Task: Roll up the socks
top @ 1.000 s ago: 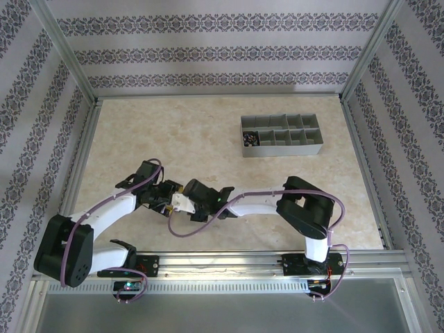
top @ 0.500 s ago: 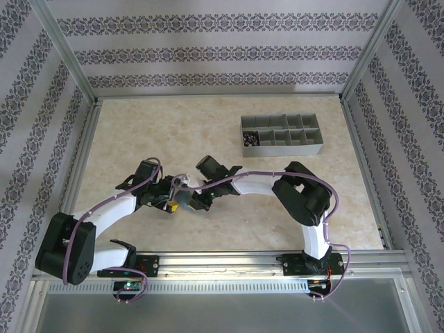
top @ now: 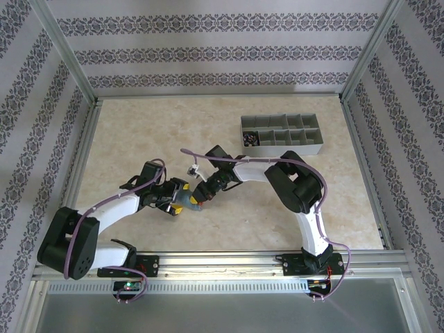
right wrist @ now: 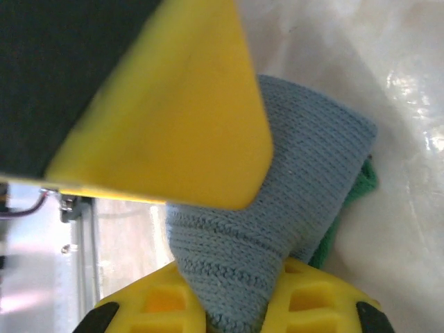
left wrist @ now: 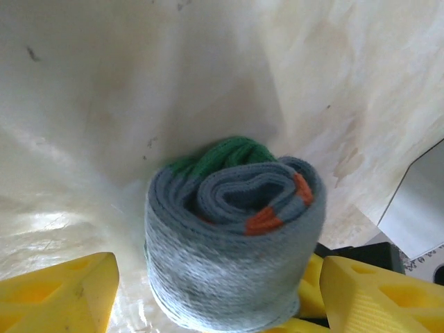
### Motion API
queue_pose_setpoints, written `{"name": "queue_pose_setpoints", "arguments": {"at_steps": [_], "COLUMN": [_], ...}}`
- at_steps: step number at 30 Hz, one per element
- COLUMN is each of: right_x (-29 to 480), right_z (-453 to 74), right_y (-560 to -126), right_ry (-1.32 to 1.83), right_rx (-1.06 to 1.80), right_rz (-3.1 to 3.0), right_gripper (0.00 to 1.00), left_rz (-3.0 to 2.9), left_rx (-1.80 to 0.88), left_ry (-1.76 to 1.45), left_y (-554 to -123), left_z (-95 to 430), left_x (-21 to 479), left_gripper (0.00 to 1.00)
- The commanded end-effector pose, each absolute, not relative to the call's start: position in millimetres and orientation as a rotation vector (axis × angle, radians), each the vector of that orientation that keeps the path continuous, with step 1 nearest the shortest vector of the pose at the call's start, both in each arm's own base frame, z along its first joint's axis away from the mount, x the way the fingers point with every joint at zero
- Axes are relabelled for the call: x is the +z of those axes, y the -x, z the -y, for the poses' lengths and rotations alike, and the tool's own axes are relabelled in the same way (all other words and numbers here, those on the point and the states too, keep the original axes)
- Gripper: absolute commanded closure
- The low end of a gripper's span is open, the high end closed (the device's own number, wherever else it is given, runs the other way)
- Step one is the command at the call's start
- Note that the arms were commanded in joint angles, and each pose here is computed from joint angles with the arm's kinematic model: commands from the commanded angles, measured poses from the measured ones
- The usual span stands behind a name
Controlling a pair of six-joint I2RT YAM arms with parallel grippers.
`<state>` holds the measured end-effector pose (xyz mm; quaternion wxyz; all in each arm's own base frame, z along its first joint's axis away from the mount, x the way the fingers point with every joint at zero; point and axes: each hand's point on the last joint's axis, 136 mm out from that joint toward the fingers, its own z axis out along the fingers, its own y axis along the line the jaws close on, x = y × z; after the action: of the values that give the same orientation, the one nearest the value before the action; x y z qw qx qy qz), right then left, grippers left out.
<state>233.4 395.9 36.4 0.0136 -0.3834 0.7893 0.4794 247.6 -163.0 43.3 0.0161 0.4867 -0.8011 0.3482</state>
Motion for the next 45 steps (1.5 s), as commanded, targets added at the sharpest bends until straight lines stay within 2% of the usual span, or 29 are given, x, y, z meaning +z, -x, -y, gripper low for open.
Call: {"name": "queue_pose_setpoints", "arguments": {"at_steps": [1, 6, 9, 14, 15, 17, 18, 20, 24, 26, 28, 29, 30, 32, 33, 34, 40, 45], "right_x": [-36, -31, -25, -13, -10, 0, 7, 29, 84, 117, 140, 152, 160, 177, 182, 186, 194, 188], "right_z": [-347, -351, -354, -358, -359, -360, -360, -358, -336, -325, -309, -302, -297, -292, -289, -289, -312, -333], "right_y": [-207, -208, -208, -214, -215, -221, -225, -241, -282, -292, -296, -297, -296, -293, -291, -289, -297, -310], "right_ry": [0.898, 0.812, 0.812, 0.821, 0.824, 0.827, 0.828, 0.805, 0.507, 0.325, 0.157, 0.065, -0.020, -0.209, -0.300, -0.388, -0.797, -0.921], "right_rx": [1.369, 1.466, 1.484, 1.477, 1.478, 1.441, 1.412, 1.285, 1.037, 1.080, 1.061, 1.072, 1.086, 1.186, 1.210, 1.257, 1.581, 1.700], "right_rz": [-3.001, -3.029, -3.017, -2.981, -2.971, -2.943, -2.921, -2.864, -2.793, -2.752, -2.719, -2.694, -2.683, -2.640, -2.630, -2.616, -2.475, -2.436], "right_gripper": [1.00, 1.00, 1.00, 1.00, 1.00, 0.99, 0.92, 0.81, 0.74, 0.68, 0.54, 0.39, 0.31, 0.21, 0.10, 0.05, 0.02, 0.02], "left_rz": [2.530, 2.548, 2.555, 2.554, 2.548, 2.539, 2.536, 2.518, 2.495, 2.472, 2.442, 2.426, 2.412, 2.385, 2.372, 2.359, 2.298, 2.280], "left_rx": [1.166, 1.172, 1.176, 1.210, 1.222, 1.253, 1.269, 1.324, 1.399, 1.444, 1.480, 1.496, 1.500, 1.515, 1.516, 1.521, 1.565, 1.575], "left_ry": [-1.440, -1.419, -1.416, -1.403, -1.396, -1.390, -1.392, -1.414, -1.421, -1.421, -1.434, -1.441, -1.449, -1.458, -1.460, -1.461, -1.462, -1.462], "left_y": [-260, -271, -278, -288, -289, -293, -294, -298, -308, -315, -323, -327, -330, -337, -339, -343, -356, -361], "left_z": [174, 180, 184, 195, 198, 202, 203, 203, 205, 207, 207, 208, 208, 209, 211, 212, 221, 224], "left_x": [49, 39, 31, 23, 24, 29, 33, 48, 85, 107, 123, 131, 136, 145, 147, 150, 159, 164], "left_gripper": [0.24, 0.29, 0.37, 0.63, 0.71, 0.97, 1.00, 1.00, 1.00, 1.00, 1.00, 1.00, 1.00, 1.00, 1.00, 1.00, 1.00, 1.00]}}
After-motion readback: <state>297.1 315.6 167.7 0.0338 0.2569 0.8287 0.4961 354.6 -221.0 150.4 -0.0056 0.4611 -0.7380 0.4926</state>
